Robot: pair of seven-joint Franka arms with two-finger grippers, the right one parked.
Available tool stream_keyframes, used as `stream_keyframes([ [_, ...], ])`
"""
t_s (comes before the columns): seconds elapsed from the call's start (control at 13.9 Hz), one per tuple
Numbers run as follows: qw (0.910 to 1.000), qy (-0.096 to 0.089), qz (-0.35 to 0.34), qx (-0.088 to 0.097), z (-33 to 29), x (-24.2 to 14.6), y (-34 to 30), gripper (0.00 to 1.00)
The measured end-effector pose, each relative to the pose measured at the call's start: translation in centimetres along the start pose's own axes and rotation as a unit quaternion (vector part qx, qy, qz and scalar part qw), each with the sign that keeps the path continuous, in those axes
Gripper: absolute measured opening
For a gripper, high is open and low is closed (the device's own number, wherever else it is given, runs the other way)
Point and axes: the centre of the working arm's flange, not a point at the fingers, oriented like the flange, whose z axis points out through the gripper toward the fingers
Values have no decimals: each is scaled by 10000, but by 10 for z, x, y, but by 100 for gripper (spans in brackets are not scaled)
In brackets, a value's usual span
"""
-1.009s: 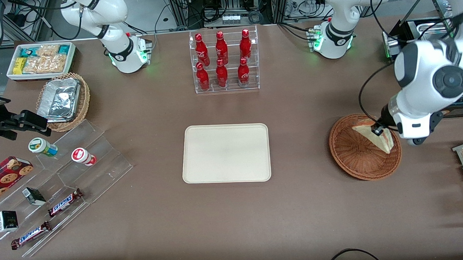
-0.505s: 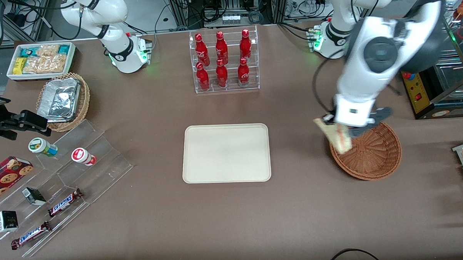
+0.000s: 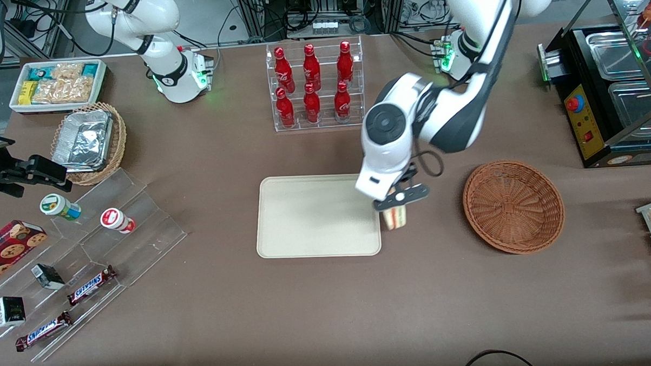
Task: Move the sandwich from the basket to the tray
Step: 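Carry the sandwich over the cream tray and lower it onto it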
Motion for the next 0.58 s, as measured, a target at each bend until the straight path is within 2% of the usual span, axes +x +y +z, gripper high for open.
stream_keyframes([
  [0.36,9981,313,438,-307,48,-28,56,15],
  [0.43,9975,378,497,-329,57,-29,62,15],
  [0.58,9967,434,650,-199,79,-34,69,15],
])
